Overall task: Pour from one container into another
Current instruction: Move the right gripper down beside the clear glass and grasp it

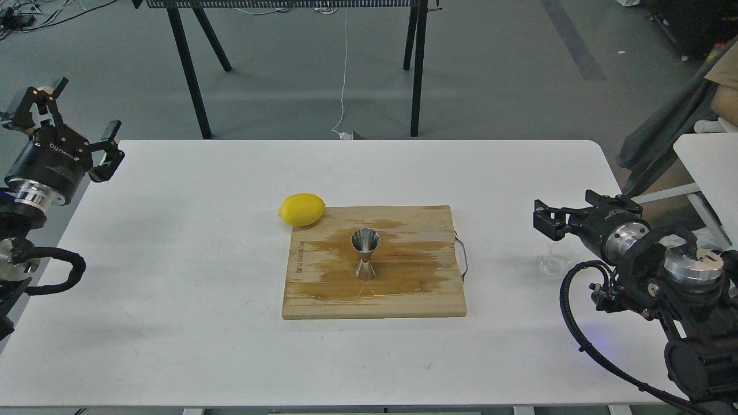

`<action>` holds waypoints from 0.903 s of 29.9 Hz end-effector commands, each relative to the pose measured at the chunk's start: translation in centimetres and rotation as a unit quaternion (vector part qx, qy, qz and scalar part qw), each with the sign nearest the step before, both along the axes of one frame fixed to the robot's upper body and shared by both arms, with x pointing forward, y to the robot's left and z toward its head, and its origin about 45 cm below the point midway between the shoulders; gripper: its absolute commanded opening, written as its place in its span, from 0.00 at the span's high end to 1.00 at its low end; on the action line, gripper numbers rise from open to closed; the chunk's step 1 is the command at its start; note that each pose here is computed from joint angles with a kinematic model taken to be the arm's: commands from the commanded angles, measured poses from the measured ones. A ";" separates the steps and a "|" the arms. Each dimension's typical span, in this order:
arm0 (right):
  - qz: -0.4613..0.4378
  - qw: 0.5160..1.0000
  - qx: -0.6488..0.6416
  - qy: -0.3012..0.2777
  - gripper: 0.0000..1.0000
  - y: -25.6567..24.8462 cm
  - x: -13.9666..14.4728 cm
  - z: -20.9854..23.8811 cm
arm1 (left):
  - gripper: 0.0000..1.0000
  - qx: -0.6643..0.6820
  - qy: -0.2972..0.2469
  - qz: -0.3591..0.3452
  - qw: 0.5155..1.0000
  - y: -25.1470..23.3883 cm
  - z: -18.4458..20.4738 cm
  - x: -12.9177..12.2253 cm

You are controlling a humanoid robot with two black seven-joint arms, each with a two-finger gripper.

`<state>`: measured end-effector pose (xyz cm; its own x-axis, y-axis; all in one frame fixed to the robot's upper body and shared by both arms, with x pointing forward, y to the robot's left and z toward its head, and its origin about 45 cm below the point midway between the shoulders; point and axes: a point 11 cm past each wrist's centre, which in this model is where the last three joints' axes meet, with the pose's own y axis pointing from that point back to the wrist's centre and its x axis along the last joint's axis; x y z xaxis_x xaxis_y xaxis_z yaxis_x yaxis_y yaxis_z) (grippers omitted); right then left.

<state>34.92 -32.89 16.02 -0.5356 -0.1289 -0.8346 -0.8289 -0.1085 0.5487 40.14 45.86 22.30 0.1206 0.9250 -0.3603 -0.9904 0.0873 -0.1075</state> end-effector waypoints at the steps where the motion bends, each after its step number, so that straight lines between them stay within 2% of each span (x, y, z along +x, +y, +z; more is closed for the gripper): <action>1: 0.004 1.000 -0.001 0.024 0.01 0.5 -0.6 -1.7 | 0.03 0.000 0.001 0.000 1.000 0.0 -0.1 -0.1; 11: 0.001 0.998 0.000 0.067 0.01 0.7 -1.9 -4.8 | 0.03 0.001 0.007 0.001 1.000 0.1 -0.6 -0.3; 27: -0.006 0.997 -0.001 0.072 0.01 -0.1 -2.4 -5.0 | 0.02 0.008 0.015 0.015 1.000 1.1 -1.0 -0.7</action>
